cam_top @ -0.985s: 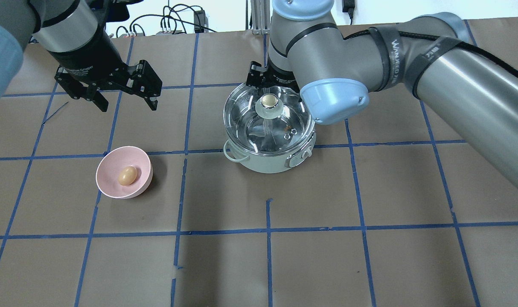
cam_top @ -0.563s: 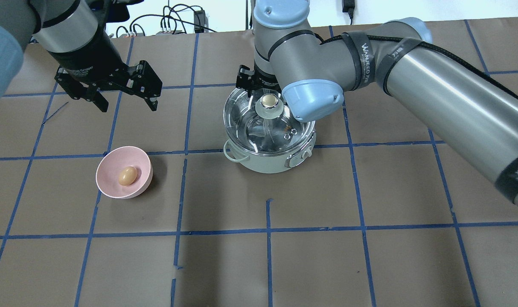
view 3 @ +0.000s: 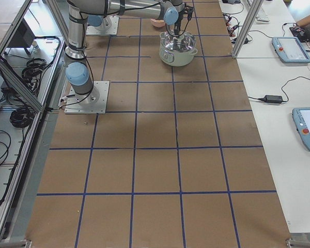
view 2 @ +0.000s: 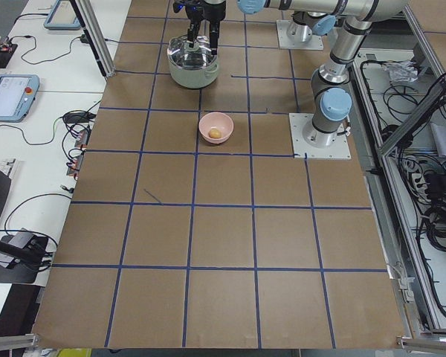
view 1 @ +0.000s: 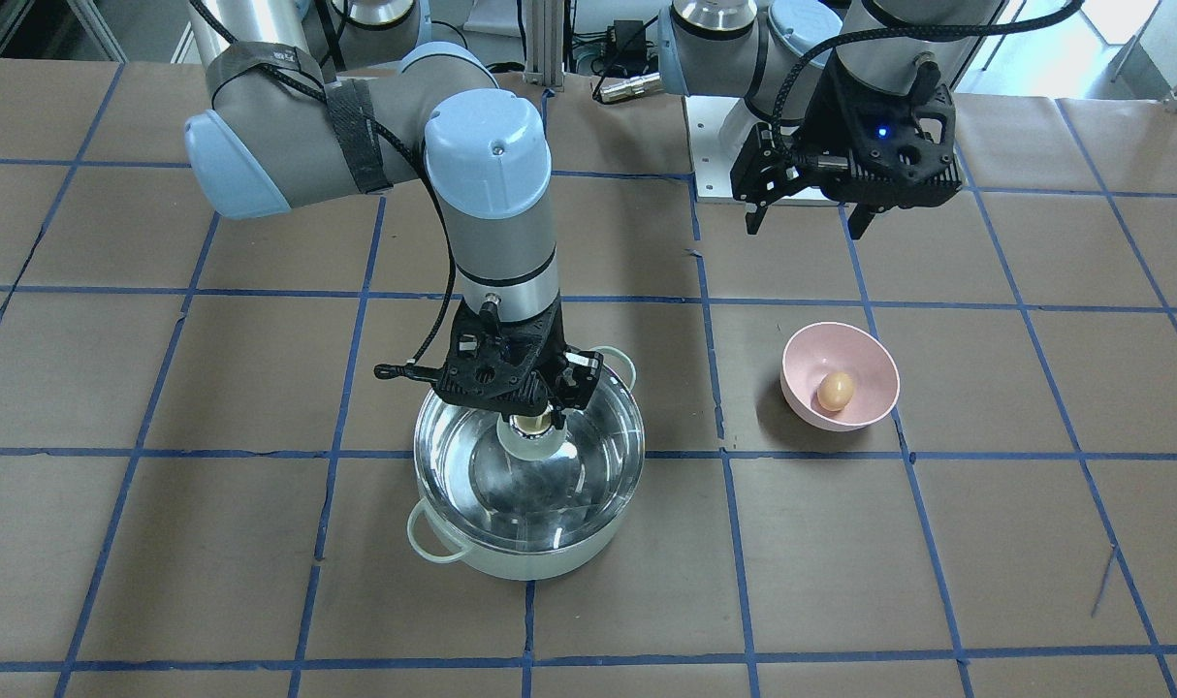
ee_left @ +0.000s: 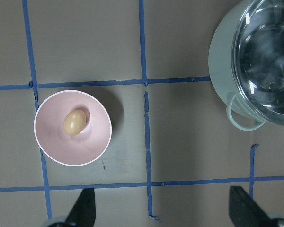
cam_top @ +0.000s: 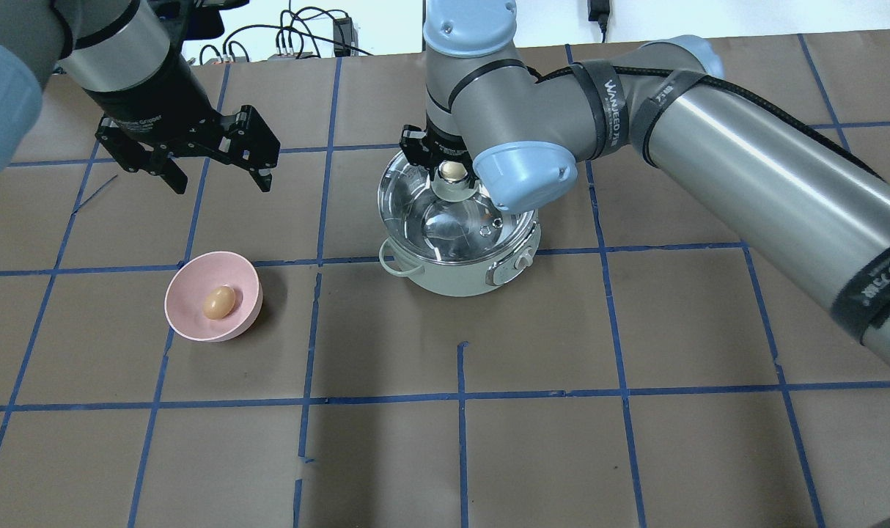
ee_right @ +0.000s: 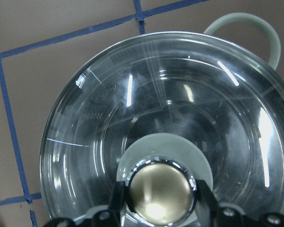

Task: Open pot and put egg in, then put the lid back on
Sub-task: 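Lower the right gripper and close it on the lid knob, then lift the lid aside with the right gripper while the left moves over the bowl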

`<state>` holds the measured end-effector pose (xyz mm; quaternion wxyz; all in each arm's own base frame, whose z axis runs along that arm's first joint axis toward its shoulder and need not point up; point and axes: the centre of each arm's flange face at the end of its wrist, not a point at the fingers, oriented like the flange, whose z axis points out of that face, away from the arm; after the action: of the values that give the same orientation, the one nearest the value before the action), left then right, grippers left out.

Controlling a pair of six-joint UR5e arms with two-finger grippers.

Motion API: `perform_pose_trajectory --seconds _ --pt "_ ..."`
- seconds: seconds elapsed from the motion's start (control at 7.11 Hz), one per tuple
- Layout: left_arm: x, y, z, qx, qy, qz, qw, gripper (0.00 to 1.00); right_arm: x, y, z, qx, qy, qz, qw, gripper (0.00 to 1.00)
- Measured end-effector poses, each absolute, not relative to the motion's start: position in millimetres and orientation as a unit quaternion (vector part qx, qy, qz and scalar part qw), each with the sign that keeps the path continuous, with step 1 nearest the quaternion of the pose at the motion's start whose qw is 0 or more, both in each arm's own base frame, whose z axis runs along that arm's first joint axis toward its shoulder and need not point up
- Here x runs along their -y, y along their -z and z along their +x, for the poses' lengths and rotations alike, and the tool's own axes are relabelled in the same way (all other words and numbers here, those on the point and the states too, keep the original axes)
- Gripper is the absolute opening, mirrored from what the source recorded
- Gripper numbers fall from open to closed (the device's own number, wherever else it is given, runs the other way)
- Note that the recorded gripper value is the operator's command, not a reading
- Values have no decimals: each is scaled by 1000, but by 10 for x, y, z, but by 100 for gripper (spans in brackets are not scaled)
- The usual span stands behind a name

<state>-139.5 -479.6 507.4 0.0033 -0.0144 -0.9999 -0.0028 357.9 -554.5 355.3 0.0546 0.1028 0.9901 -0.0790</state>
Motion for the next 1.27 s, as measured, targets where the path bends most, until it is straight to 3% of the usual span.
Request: perform_pose_trajectory --seconds 0.42,0.84,1.27 --pt "4797 -5075 -1392 1000 3 -14 4 100 5419 -4143 3349 -993 72 84 48 23" --pt "4858 -4991 -1120 1000 12 -10 4 100 5199 -4966 2464 -995 56 79 31 23" --pt "4983 -4277 -285 998 55 -5 11 100 4996 -5288 1302 -999 14 50 14 20"
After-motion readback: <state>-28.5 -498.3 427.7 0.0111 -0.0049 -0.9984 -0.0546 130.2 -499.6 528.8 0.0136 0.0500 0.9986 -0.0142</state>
